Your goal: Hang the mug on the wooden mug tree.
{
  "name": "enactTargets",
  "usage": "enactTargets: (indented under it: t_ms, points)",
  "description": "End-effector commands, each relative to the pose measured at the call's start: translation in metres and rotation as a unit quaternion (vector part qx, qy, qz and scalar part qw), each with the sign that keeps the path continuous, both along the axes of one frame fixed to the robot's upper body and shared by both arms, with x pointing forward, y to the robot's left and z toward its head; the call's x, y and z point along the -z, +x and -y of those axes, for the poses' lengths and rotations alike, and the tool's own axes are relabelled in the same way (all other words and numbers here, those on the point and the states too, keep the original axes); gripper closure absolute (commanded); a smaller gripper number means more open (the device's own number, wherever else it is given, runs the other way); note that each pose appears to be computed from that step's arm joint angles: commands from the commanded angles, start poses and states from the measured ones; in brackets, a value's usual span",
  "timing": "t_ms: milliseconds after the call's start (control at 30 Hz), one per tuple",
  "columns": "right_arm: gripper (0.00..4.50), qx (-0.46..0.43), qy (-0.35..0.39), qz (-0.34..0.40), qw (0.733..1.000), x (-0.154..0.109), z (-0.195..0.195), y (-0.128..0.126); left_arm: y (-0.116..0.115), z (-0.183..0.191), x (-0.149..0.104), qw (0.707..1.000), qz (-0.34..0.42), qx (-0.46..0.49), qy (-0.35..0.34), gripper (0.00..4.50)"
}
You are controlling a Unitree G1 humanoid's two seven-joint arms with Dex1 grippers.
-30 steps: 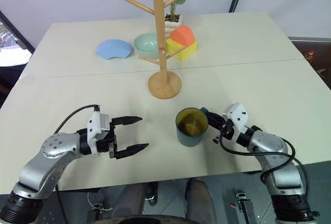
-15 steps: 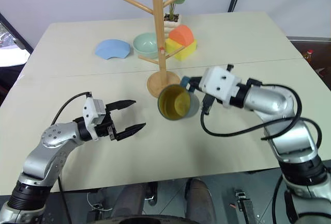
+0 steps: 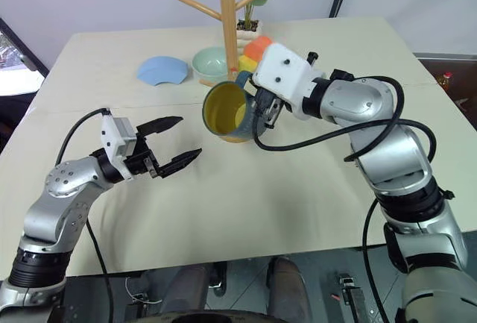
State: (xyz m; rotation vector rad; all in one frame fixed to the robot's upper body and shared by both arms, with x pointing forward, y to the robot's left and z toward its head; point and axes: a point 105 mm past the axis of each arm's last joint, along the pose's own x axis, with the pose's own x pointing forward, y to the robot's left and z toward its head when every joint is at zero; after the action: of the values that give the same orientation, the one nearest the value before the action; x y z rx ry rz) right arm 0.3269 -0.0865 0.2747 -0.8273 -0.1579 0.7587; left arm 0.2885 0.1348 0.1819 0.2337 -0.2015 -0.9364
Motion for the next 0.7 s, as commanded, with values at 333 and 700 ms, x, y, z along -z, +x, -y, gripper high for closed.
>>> enactTargets:
  t_ms: [333, 700]
  points:
    - [4.46, 0.013, 0.010, 0.035, 0.999, -0.019, -0.016, 0.005, -0.004, -0.001, -0.021, 0.999, 0.037, -0.005, -0.013, 0.00]
    - [4.46, 0.026, 0.009, 0.031, 0.999, -0.016, -0.020, 0.016, -0.013, 0.006, -0.036, 0.998, 0.044, 0.012, -0.033, 0.00]
